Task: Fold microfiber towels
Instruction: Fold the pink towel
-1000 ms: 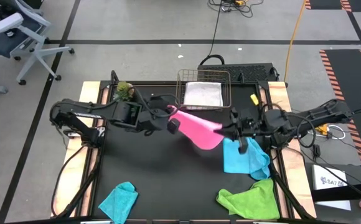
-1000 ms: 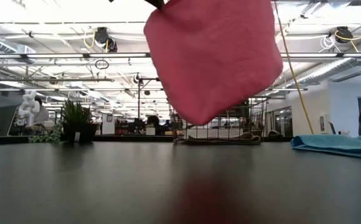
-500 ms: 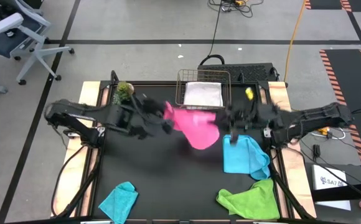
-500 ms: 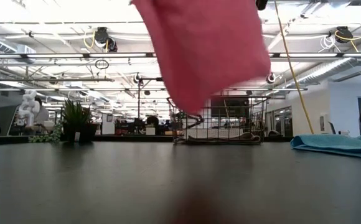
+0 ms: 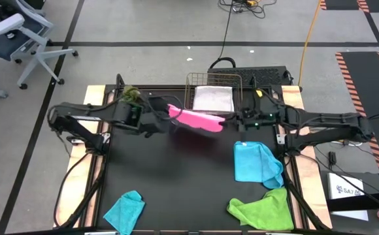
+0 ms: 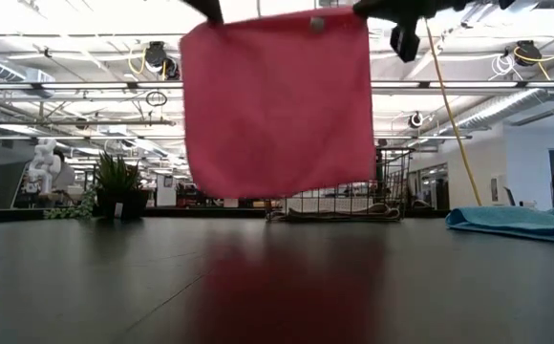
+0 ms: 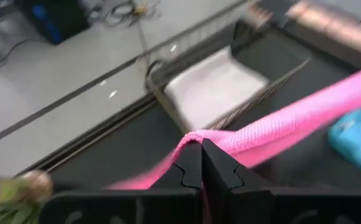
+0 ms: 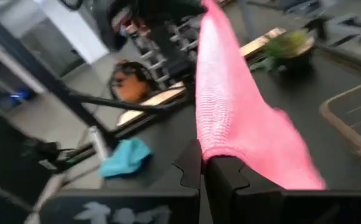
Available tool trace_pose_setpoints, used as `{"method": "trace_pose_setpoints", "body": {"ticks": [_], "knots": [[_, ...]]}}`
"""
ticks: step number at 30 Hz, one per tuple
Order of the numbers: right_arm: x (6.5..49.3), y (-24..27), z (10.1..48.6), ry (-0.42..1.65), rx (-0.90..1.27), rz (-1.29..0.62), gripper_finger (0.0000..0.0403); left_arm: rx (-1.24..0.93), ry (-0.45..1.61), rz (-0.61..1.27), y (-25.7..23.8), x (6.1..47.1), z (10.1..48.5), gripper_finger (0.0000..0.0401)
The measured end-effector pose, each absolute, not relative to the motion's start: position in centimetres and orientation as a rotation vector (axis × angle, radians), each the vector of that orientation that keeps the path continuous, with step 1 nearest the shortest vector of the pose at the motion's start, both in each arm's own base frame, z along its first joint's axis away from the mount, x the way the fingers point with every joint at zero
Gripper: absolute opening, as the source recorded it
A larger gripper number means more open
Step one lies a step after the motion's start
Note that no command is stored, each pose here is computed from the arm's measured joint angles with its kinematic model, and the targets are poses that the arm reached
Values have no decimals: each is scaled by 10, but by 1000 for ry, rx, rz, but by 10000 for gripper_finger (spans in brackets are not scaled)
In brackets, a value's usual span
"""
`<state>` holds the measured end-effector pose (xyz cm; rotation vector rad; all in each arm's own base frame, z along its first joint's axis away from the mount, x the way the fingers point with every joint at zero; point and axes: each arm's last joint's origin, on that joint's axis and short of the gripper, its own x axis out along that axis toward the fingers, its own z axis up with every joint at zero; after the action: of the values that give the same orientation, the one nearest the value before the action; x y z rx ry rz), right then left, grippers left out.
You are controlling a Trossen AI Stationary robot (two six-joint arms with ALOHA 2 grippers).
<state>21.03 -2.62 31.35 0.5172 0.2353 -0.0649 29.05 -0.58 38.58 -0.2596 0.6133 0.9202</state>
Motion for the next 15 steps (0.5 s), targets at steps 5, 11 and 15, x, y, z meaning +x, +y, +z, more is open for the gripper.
{"method": "trace_pose_setpoints", "body": {"ticks": [5, 11, 15], "knots": [[207, -44, 312, 233, 489, -143, 0, -267, 658, 953, 5, 295, 379, 0], [204, -50, 306, 292, 492, -145, 0, -279, 689, 933, 10, 299, 375, 0], [203, -40, 296, 416, 509, -123, 0, -310, 744, 885, 4, 306, 367, 0]]}}
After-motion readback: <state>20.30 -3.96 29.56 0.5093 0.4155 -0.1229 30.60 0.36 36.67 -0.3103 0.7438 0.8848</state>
